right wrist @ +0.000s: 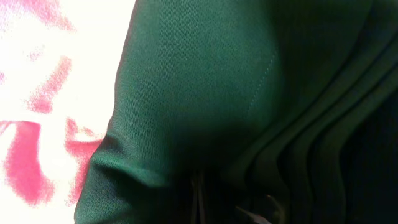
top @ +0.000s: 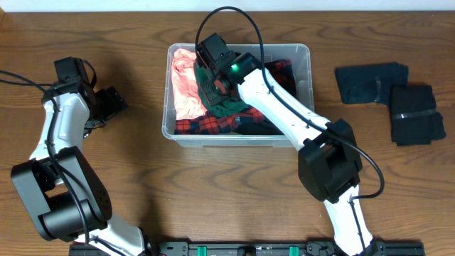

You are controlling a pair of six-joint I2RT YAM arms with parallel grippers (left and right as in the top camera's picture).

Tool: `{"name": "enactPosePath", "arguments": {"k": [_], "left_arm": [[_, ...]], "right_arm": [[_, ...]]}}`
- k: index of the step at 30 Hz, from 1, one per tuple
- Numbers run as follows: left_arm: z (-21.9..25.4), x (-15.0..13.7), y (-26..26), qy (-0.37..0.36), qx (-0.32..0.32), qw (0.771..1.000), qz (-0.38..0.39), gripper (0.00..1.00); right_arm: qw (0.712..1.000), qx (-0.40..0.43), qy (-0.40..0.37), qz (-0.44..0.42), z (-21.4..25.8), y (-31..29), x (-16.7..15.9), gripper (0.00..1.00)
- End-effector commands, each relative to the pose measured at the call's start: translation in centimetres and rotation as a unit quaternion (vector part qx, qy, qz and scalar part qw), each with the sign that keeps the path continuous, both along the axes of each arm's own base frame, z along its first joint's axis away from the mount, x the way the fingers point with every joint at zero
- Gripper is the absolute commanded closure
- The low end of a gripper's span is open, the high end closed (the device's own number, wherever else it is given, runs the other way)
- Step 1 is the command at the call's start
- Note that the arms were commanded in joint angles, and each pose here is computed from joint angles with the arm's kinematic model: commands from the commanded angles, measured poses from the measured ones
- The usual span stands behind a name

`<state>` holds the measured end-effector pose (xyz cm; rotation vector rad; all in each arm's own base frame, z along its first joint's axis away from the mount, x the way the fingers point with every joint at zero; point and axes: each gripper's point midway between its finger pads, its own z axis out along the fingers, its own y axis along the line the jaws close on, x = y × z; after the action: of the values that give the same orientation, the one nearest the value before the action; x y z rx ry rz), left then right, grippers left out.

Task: Pack container
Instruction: 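Lower the green garment into the bin's upper middle and release, then withdraw right arm back toward the dark garments on the right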

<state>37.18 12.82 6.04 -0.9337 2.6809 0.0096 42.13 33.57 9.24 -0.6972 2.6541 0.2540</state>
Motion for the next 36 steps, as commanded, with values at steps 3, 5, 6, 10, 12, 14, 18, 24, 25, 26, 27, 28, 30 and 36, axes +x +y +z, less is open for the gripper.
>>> {"name": "enactPosePath", "arguments": {"k": [3,5,6,10,12,14,18,24,25,26,27,28,30,36], "left_arm": [[-0.4,-0.3,0.1,0.006,-0.002,1.0,0.006,0.02],[-0.4,-0.3,0.1,0.006,-0.002,1.0,0.006,0.02],[-0.4,-0.3,0.1,0.006,-0.002,1.0,0.006,0.02],[-0.4,-0.3,0.1,0.006,-0.002,1.0,0.006,0.02],[-0.4,-0.3,0.1,0.006,-0.002,1.0,0.006,0.02],[-0.4,-0.3,0.1,0.006,-0.002,1.0,0.006,0.02],[-0.4,-0.3,0.1,0.006,-0.002,1.0,0.006,0.02],[-0.4,-0.3,0.1,0.006,-0.002,1.0,0.006,0.02],[-0.4,-0.3,0.1,0.006,-0.002,1.0,0.006,0.02],[-0.4,-0.3,0.1,0.006,-0.002,1.0,0.006,0.02],[-0.4,-0.3,0.1,0.006,-0.002,1.0,0.006,0.02],[-0.4,-0.3,0.1,0.006,-0.002,1.0,0.006,0.02],[-0.4,-0.3,0.1,0.006,-0.002,1.0,0.006,0.02],[-0.4,-0.3,0.1,0.006,-0.002,1.0,0.006,0.02]], "right_arm": [[0.999,-0.017,0.042,-0.025,-1.9,-1.7,0.1,0.99],[0.999,-0.01,0.03,-0.028,0.0,-1.8,0.9,0.99],[0.999,-0.005,0.023,-0.028,1.2,-1.9,1.4,0.98],[1.0,0.01,-0.007,-0.023,4.6,-2.1,2.8,0.88],[0.999,0.011,-0.014,-0.026,5.1,-2.3,3.2,0.88],[0.999,0.008,-0.013,-0.031,5.0,-2.8,3.4,0.88],[0.998,-0.022,-0.007,-0.052,3.4,-4.4,3.6,0.9],[0.995,-0.06,-0.002,-0.083,-0.5,-6.7,4.1,0.93],[0.995,-0.061,0.001,-0.085,-1.1,-7.0,4.0,0.93],[0.994,-0.063,0.004,-0.086,-1.5,-7.2,4.0,0.93],[0.994,-0.066,0.006,-0.088,-1.9,-7.5,3.9,0.94],[0.994,-0.067,0.008,-0.091,-2.2,-7.8,4.0,0.96],[0.993,-0.067,0.01,-0.096,-2.3,-8.3,4.2,0.99],[0.993,-0.046,-0.014,-0.11,1.8,-8.9,5.3,0.98]]}}
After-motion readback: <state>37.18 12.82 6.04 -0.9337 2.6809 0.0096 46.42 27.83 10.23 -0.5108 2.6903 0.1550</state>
